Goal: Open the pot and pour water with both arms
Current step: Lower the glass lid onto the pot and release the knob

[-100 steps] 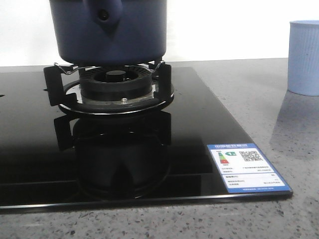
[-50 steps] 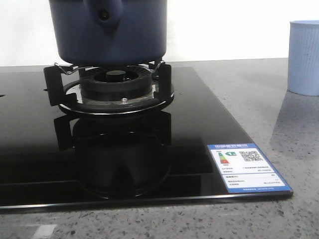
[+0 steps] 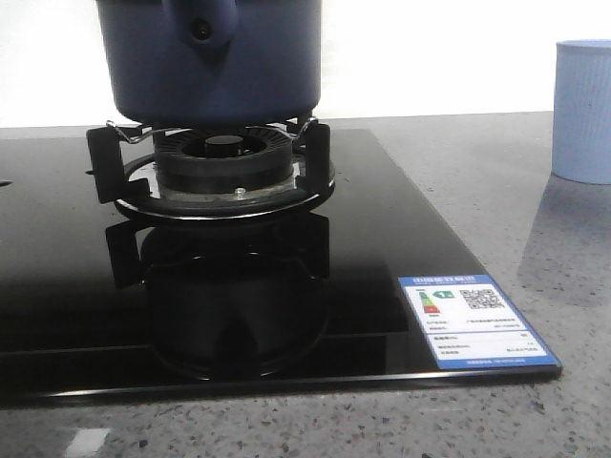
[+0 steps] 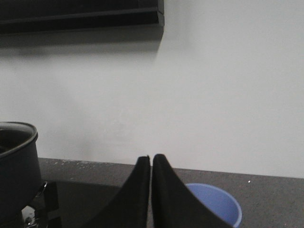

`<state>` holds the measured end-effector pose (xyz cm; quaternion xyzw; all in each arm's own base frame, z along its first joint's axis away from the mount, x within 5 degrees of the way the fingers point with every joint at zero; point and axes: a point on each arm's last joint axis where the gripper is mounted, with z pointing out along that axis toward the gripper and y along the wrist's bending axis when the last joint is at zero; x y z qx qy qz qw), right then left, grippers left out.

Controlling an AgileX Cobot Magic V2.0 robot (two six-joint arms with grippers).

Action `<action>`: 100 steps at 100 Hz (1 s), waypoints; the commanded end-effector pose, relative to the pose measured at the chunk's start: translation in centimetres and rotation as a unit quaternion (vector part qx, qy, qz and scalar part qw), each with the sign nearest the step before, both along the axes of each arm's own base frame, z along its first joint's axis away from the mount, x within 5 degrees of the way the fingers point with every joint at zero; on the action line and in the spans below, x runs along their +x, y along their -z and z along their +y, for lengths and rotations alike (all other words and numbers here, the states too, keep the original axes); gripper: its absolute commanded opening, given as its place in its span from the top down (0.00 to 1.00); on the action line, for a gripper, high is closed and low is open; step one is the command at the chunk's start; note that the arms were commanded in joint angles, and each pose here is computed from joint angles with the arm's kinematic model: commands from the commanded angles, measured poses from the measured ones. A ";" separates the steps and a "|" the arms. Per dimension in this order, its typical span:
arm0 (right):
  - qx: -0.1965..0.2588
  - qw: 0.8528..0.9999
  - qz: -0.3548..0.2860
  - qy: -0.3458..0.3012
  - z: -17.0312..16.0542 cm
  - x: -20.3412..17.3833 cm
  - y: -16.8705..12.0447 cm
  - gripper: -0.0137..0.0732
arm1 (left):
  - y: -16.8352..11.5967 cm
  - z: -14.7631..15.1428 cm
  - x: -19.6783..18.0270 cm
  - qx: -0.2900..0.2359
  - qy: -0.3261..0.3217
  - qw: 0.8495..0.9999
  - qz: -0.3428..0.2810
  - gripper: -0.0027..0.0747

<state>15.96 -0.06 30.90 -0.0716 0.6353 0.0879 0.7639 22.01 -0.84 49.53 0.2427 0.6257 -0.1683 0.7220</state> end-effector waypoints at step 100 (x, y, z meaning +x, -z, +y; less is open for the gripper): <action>-0.008 0.997 0.002 0.081 0.8 -8.0 5.2 0.93 | 21.2 0.0 -18.6 -0.095 -0.281 0.952 -0.071 0.99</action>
